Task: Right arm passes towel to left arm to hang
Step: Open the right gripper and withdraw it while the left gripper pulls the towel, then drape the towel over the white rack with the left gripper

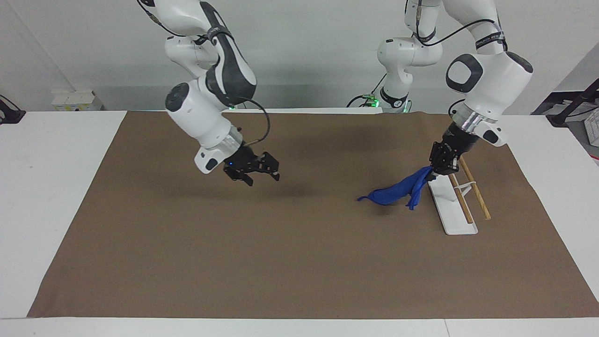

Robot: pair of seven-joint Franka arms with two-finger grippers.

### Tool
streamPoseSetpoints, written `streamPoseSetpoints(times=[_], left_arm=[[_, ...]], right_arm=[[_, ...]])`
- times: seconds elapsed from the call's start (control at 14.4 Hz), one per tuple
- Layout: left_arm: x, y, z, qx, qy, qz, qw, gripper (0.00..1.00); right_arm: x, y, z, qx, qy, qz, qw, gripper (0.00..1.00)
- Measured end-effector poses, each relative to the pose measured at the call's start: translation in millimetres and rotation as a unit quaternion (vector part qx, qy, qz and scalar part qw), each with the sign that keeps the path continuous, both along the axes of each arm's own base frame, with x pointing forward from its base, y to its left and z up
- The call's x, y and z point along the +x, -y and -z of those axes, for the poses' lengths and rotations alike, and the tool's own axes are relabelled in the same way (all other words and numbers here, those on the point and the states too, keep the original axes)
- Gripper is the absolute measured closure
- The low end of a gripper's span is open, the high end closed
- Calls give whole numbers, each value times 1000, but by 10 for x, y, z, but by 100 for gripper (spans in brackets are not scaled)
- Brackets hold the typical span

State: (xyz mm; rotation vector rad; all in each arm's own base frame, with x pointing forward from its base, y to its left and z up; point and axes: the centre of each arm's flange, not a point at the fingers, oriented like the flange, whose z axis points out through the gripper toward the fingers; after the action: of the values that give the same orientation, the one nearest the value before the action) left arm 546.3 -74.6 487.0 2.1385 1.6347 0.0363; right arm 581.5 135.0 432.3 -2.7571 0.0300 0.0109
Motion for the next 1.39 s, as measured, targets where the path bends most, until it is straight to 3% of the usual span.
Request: streamPoseSetpoints(times=[0.14,0.28,0.49,0.63,0.76,1.11,1.39], left_arm=[[147,-305,-109,11,25,8,1000,98],[235,-589,-133,31,49,41,997,98],[280,-927,-148,60,76,86,992,98],[333,-1043,-245,66,89,87,990,98],[440,-1077,-373,68,104,86,989,98],[612,-1053,-494,70,119,90,986,98],[655,-1059,-513,71,123,92,986,98]], right_arm=[[12,806,-135,-75,-20,-31,997,0],[23,1275,-383,-115,-22,-28,993,0],[62,1542,-770,-156,4,-20,988,0],[106,1753,-1041,-162,27,1,986,0],[103,1852,-1243,-163,33,9,986,0],[-103,2095,-1567,-159,-25,36,986,0],[-239,2147,-1708,-154,-61,19,986,0]])
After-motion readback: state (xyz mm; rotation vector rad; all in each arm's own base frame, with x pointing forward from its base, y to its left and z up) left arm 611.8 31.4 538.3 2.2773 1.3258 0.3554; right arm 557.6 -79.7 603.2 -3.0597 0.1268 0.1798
